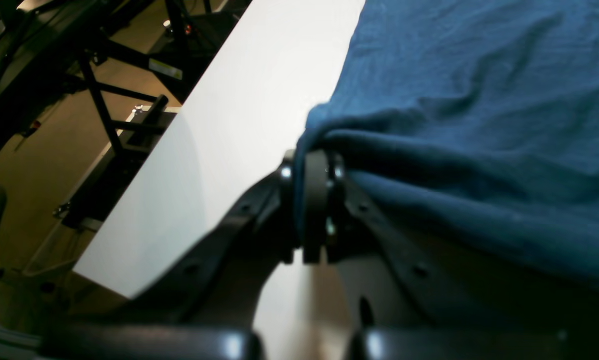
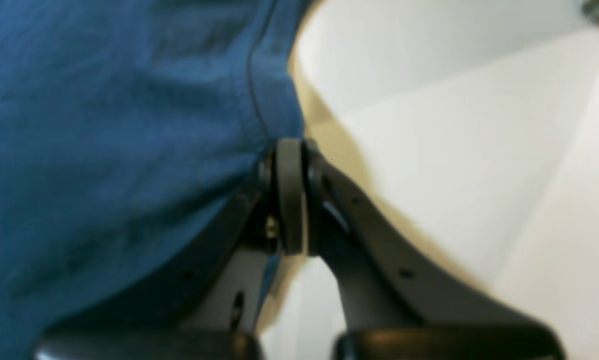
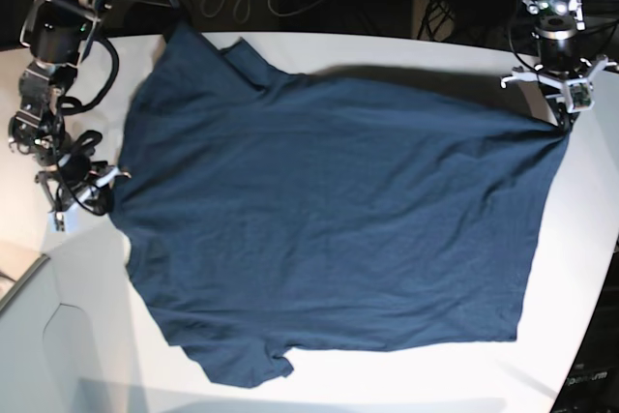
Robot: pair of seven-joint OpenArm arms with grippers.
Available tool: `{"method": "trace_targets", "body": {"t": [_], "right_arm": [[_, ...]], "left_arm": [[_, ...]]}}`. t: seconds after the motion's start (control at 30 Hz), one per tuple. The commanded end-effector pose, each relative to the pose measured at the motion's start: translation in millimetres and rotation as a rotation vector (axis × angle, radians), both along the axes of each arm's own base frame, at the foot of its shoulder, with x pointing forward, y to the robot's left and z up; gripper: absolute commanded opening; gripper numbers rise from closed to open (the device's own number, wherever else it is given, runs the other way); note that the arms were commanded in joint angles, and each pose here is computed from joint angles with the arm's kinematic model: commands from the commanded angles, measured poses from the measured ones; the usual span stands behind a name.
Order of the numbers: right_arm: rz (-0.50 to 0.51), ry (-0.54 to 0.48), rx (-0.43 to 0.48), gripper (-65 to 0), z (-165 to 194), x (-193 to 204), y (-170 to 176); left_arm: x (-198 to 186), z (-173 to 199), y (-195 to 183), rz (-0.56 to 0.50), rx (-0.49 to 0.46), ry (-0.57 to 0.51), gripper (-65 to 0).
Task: Layout the t-shirt on the table in an organized manner, then fold the t-shirt properly
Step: 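Grasp the shirt's shoulder edge again with the right gripper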
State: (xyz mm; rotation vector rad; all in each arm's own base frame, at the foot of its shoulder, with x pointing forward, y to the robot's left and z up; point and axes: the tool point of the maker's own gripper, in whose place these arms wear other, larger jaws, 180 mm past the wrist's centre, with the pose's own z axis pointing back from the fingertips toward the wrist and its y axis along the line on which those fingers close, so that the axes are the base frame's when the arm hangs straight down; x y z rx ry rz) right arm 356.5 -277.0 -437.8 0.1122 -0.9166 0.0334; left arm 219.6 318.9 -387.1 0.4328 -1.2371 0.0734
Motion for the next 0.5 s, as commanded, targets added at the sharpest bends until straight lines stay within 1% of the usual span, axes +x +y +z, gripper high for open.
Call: {"method": "trace_targets", "body": {"t": [0.0, 0.07, 0.2, 0.27, 0.37, 0.43, 0.47], "right_arm": [[-0.024, -0.075, -0.012, -65.0, 23.1, 14.5, -14.2], [-0.041, -0.079, -0.009, -65.0, 24.2, 13.4, -19.3], [-0.038, -0.061, -0.009, -64.5, 19.0, 9.2, -18.3], [-0.043, -0.06, -0.011, -58.1, 19.3, 8.2, -21.0], [-0.049, -0.057, -0.025, -43.5, 19.6, 3.9, -28.4], [-0.05, -0.082, -0.037, -33.3, 27.7, 6.2, -30.7], [-0.067, -0.088, -0.048, -29.0, 30.7, 0.9, -37.7]], "left_arm": [[5.0, 15.2, 3.6, -0.008, 0.029, -0.05, -64.9], [4.4, 14.9, 3.6, -0.008, 0.029, -0.048, -64.9], [3.3, 14.2, 3.6, -0.008, 0.029, -0.045, -64.9], [3.0, 13.7, 3.8, -0.007, 0.029, -0.044, -64.9], [2.5, 12.6, 4.0, -0.006, 0.028, -0.041, -64.9], [2.5, 12.6, 4.0, -0.006, 0.028, -0.041, -64.9], [2.5, 12.6, 4.0, -0.006, 0.028, -0.041, -64.9]]}}
